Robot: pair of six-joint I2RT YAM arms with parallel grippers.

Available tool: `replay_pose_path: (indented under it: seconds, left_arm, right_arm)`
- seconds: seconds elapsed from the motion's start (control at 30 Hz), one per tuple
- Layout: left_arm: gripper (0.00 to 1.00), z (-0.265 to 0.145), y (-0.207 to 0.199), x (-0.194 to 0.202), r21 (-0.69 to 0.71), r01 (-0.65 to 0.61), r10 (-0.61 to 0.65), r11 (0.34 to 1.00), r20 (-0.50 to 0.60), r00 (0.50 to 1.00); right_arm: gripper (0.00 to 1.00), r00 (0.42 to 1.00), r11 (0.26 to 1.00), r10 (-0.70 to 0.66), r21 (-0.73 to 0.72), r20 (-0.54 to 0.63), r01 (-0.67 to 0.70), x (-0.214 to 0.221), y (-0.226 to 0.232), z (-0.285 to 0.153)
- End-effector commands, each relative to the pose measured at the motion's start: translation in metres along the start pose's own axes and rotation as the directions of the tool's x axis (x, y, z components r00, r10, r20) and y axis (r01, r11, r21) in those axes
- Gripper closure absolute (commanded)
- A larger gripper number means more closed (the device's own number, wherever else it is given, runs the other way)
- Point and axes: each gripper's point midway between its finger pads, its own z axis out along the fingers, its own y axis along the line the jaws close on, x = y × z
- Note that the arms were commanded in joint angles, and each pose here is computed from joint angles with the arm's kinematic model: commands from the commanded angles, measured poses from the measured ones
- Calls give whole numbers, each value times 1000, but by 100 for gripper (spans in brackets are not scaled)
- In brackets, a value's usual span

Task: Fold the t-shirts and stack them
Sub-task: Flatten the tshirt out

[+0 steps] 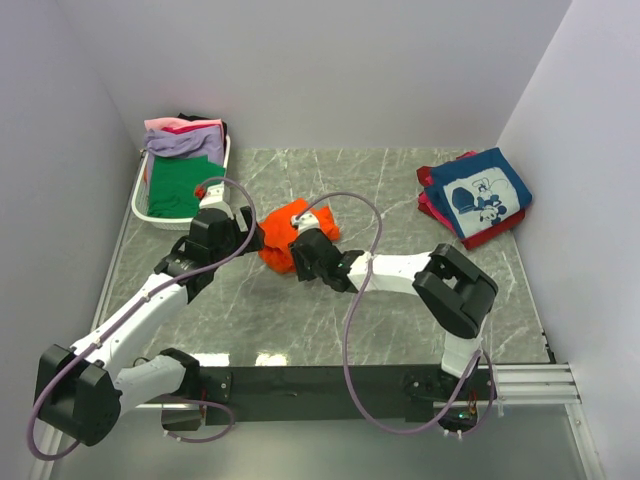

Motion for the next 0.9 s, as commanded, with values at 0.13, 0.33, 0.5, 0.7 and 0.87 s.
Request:
replay_pose_path:
  seconds: [0.13,0.33,0.5,0.7,0.87]
  left_arm:
    - [9,-8,-12,-15,51,15,-17,999,37,999]
    - [9,-15,-15,-20,64,14,-17,998,45,999]
    - [9,-17,-21,-24,95,13,-18,995,51,999]
    - [9,-16,-22,-23,106,8,-14,994,52,999]
    - [9,-22,-27,-28,127,11,-19,992,64,998]
  right_arm:
    - [69,999,999,36,-8,24,-36,-18,-18,8]
    - [70,1000,1000,-2,13,-15,2,-13,-21,17]
    - [100,1000,1000,6,-17,-7,-6,-18,-16,10]
    - [100,998,1000,12,-27,64,-11,-52,-15,-23]
    - [100,988,998,28,-51,155,-20,-84,-14,-62]
